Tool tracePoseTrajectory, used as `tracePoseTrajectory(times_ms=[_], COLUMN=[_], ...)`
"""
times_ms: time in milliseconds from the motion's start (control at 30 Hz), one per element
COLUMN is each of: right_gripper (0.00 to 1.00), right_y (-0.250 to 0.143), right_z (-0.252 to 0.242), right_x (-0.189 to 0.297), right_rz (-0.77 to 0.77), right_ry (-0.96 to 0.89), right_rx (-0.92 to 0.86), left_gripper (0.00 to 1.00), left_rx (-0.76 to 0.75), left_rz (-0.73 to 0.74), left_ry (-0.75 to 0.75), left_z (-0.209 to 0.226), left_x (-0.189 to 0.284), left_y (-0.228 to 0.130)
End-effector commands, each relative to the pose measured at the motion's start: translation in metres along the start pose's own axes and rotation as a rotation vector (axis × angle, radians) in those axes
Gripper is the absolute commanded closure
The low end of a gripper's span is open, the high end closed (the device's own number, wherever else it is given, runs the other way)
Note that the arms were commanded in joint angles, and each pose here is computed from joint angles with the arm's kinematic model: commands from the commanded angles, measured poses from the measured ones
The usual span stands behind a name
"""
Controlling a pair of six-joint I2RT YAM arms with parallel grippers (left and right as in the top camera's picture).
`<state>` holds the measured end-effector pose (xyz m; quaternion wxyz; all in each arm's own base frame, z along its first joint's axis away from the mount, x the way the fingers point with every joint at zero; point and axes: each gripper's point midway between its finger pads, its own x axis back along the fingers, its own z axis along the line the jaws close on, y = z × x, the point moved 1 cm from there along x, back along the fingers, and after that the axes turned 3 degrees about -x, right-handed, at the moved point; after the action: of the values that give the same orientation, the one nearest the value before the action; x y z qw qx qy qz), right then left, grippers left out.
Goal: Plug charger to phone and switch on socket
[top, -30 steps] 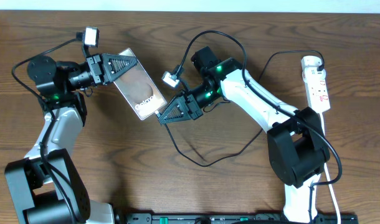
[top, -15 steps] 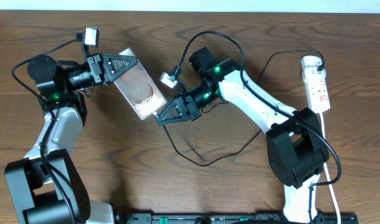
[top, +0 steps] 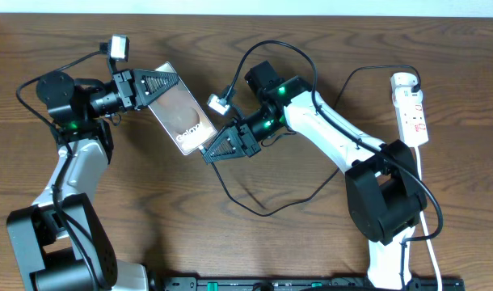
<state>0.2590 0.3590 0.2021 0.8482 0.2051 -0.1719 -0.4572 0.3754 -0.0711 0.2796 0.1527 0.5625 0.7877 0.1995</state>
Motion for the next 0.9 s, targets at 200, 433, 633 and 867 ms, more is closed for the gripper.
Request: tracePoseTrajectory(times_ms=[200,433,633,867], right_gripper=[0.99,0.99,0.99,0.99], right_y=[0.003,0.003,0.003,0.003], right_z=[0.005,0.005,0.005,0.005], right_x=[0.0,0.0,0.0,0.0], right_rz=[-0.003,-0.003,-0.003,-0.004], right_ry=[0.004,0.007,0.007,0.008], right_rx=[-0.006,-0.014,-0.014,-0.013], left_gripper=[0.93,0.93,0.93,0.92], left_rx=[0.01,-0.036,-0.037,-0.034], left_rz=[0.034,0.03,0.0,-0.004], left_ry=[-0.014,-0.012,0.005,0.007], left_z=[-0.005,-0.004,-0.002,-0.001], left_x=[-0.004,-0.002,0.009,0.01], left_y=[-0.006,-0.005,0.0,0.001])
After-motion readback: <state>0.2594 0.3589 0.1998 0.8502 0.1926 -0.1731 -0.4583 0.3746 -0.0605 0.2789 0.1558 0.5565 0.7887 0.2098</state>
